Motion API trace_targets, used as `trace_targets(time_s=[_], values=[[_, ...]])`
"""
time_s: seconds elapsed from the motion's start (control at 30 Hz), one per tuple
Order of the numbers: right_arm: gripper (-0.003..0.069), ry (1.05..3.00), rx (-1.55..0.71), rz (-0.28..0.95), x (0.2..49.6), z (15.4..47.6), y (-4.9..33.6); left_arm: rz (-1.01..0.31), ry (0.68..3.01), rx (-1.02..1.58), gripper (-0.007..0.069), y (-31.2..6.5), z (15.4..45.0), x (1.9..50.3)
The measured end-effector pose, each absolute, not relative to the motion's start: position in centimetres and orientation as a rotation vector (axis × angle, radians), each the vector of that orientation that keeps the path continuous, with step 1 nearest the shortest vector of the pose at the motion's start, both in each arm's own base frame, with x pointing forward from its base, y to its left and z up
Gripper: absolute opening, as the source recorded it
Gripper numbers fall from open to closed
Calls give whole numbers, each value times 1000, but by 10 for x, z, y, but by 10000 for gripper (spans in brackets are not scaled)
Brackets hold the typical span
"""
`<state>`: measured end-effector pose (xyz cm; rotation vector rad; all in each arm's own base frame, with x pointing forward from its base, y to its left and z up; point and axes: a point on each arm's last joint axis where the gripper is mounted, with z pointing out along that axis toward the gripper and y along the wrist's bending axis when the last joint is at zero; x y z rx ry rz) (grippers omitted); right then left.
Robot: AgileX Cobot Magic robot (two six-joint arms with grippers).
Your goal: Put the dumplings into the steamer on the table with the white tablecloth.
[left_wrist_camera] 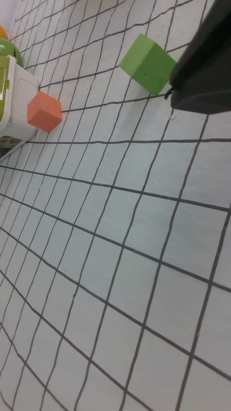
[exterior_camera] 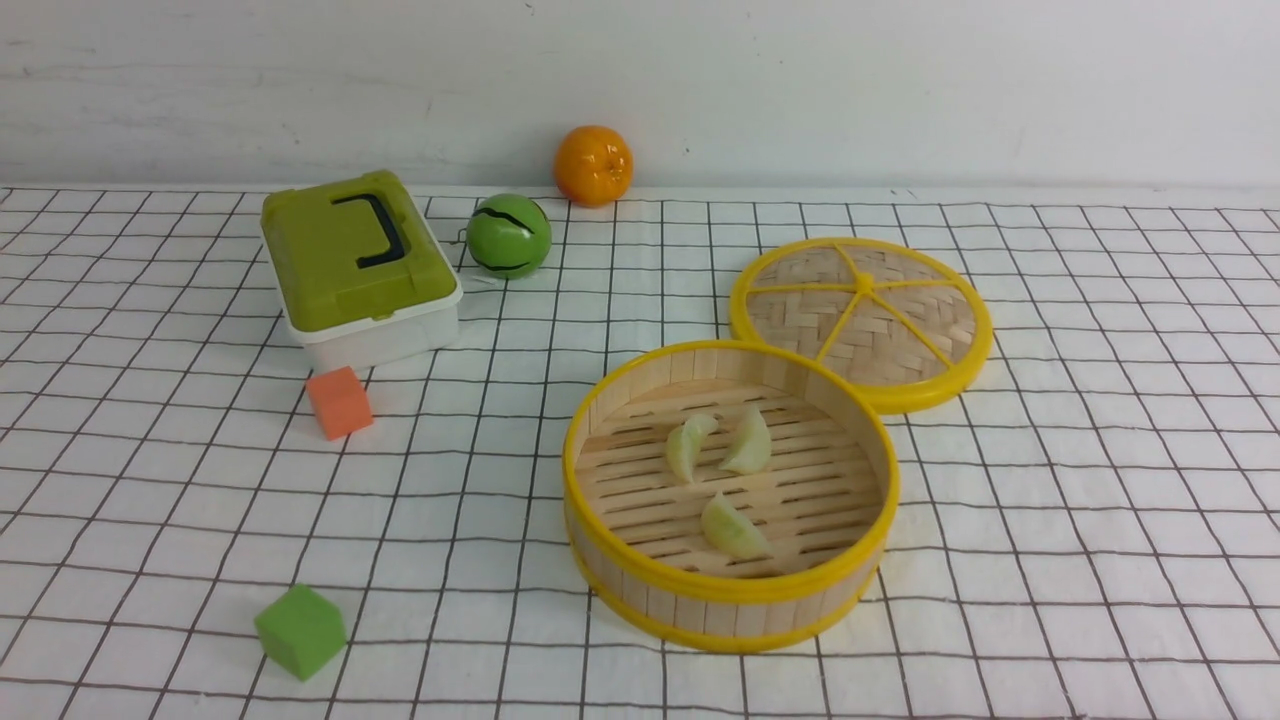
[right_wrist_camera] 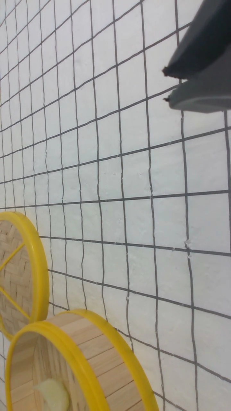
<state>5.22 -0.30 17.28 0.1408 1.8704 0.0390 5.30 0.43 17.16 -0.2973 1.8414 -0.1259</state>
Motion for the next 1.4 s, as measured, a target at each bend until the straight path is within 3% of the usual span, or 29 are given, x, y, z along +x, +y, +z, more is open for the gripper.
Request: trace_targets(time_s=[1.4], values=[[139, 1870, 142, 40, 52, 173, -3, -150, 1846, -272, -1, 3, 172, 53]])
